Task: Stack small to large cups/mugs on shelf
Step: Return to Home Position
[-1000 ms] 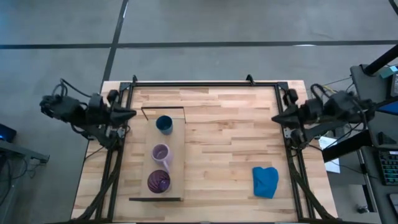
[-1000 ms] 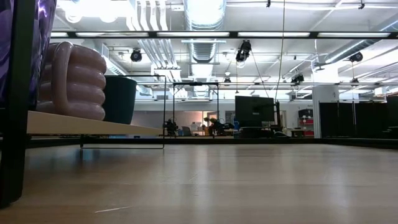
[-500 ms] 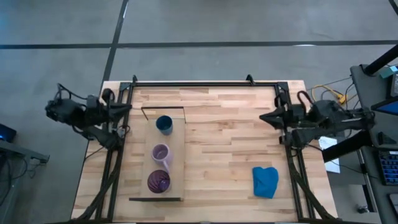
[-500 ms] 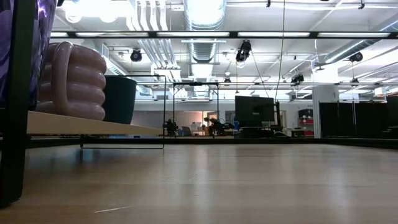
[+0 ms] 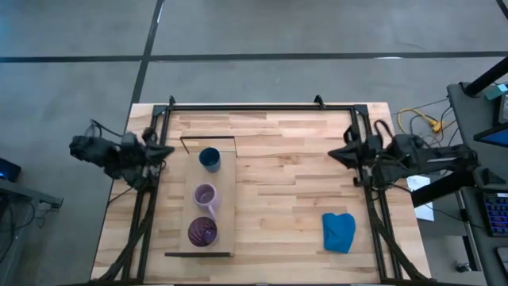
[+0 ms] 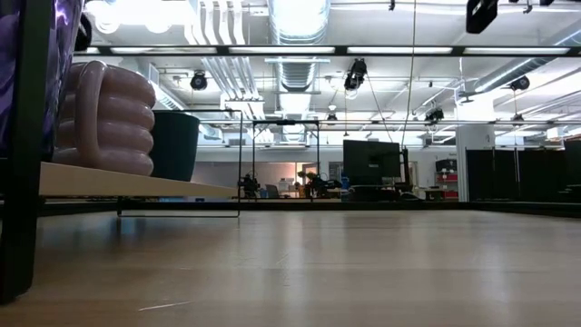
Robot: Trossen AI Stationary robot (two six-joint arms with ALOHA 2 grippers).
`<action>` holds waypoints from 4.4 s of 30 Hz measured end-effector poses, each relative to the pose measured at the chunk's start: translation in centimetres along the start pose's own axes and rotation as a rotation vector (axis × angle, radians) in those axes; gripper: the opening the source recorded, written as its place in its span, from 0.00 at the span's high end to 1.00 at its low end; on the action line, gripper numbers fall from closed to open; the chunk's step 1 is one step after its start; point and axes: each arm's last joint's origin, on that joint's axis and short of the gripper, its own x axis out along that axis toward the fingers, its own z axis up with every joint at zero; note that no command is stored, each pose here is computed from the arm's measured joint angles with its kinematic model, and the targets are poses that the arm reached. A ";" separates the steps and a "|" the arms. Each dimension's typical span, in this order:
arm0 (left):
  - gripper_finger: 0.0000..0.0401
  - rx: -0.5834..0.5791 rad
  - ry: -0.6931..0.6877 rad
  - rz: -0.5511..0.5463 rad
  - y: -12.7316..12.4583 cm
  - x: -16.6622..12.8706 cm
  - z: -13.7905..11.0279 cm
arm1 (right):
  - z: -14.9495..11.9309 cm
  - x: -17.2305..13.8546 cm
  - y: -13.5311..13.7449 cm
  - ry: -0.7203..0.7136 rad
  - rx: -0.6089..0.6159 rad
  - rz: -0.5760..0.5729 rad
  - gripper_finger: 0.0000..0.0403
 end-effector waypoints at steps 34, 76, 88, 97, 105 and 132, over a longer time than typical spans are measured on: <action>1.00 0.072 0.266 0.089 1.3 0.8 -11.1 | -10.2 -1.9 -1.0 -0.103 0.106 0.133 0.98; 1.00 0.110 0.165 -0.036 0.9 1.4 -12.6 | -10.9 -1.8 -1.1 -0.037 -0.076 0.110 0.98; 1.00 0.110 0.167 -0.037 0.9 1.4 -12.7 | -10.9 -1.8 -1.1 -0.038 -0.076 0.110 0.98; 1.00 0.110 0.165 -0.036 0.9 1.4 -12.7 | -10.9 -1.8 -1.1 -0.038 -0.076 0.110 0.98; 1.00 0.110 0.166 -0.037 0.9 1.4 -12.7 | -10.9 -1.8 -1.1 -0.038 -0.076 0.110 0.98; 1.00 0.110 0.166 -0.037 0.9 1.4 -12.7 | -10.9 -1.8 -1.1 -0.038 -0.076 0.110 0.98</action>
